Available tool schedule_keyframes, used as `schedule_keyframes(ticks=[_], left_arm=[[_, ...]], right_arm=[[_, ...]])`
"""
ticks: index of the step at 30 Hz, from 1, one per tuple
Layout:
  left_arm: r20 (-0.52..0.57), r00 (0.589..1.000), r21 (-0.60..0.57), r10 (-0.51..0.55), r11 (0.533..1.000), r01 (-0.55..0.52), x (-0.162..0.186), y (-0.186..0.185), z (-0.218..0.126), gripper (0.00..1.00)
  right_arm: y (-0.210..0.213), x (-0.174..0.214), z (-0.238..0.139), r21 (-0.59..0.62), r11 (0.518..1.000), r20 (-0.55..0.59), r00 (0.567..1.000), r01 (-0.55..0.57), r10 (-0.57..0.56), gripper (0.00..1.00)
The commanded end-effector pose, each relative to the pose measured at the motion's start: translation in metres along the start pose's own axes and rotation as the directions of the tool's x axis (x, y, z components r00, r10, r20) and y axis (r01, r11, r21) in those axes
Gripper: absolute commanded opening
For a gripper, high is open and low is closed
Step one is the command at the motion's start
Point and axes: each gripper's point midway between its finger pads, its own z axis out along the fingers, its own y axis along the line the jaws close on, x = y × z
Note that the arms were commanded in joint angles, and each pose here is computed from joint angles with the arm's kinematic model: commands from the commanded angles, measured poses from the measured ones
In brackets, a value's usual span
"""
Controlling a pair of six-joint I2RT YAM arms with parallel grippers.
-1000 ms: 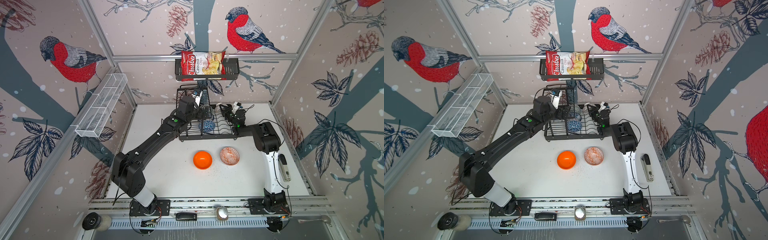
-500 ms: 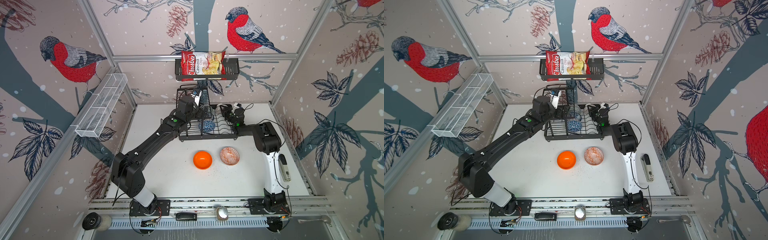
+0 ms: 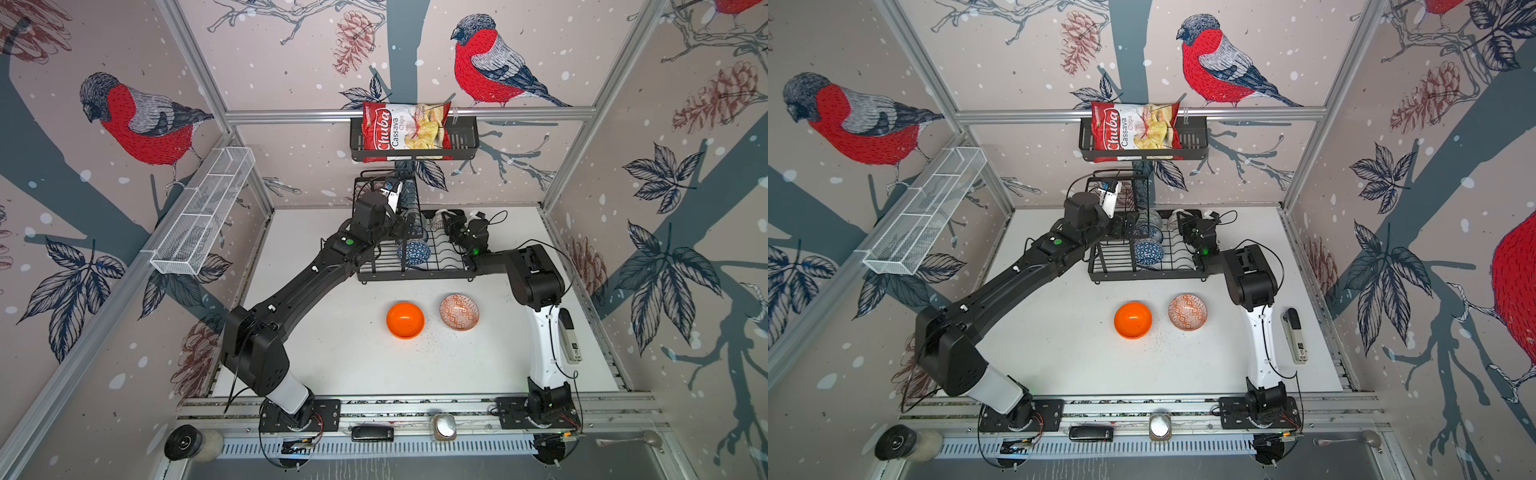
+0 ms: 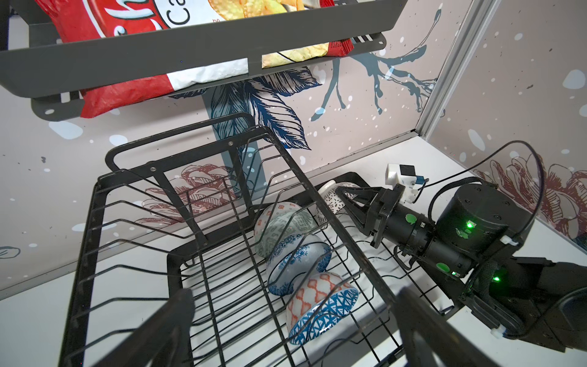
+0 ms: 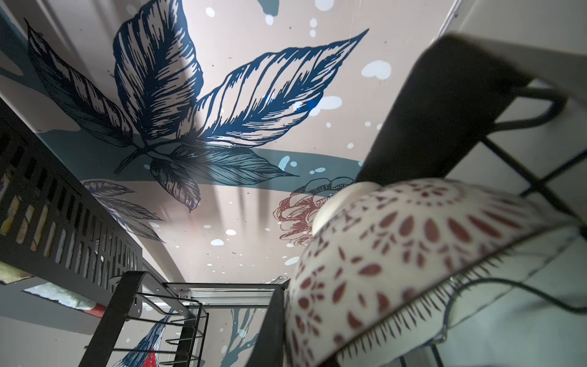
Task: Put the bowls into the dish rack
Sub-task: 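Lower the white bowl into the rack slots beyond the other bowls with the right gripper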
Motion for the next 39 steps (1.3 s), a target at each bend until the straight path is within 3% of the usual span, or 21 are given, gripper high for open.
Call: schedule_keyframes(ticks=[1,24,39], left_arm=[[0.043,0.999,-0.002,-0.017,1.0,0.017,-0.012,0.001,-0.003,0.98],[0.039,0.999,0.001,-0.019,1.0,0.019,-0.01,0.0,-0.002,0.98],[0.043,0.999,0.002,-0.021,1.0,0.021,-0.012,0.001,-0.002,0.98]], right_arm=[[-0.018,0.007,-0.001,0.076,0.996,-0.015,0.999,-0.037,0.038,0.14],[-0.004,0.001,-0.001,0.05,0.999,-0.004,1.0,-0.012,0.013,0.31],[0.006,-0.009,0.002,0.014,1.0,0.0,1.0,0.005,-0.005,0.35]])
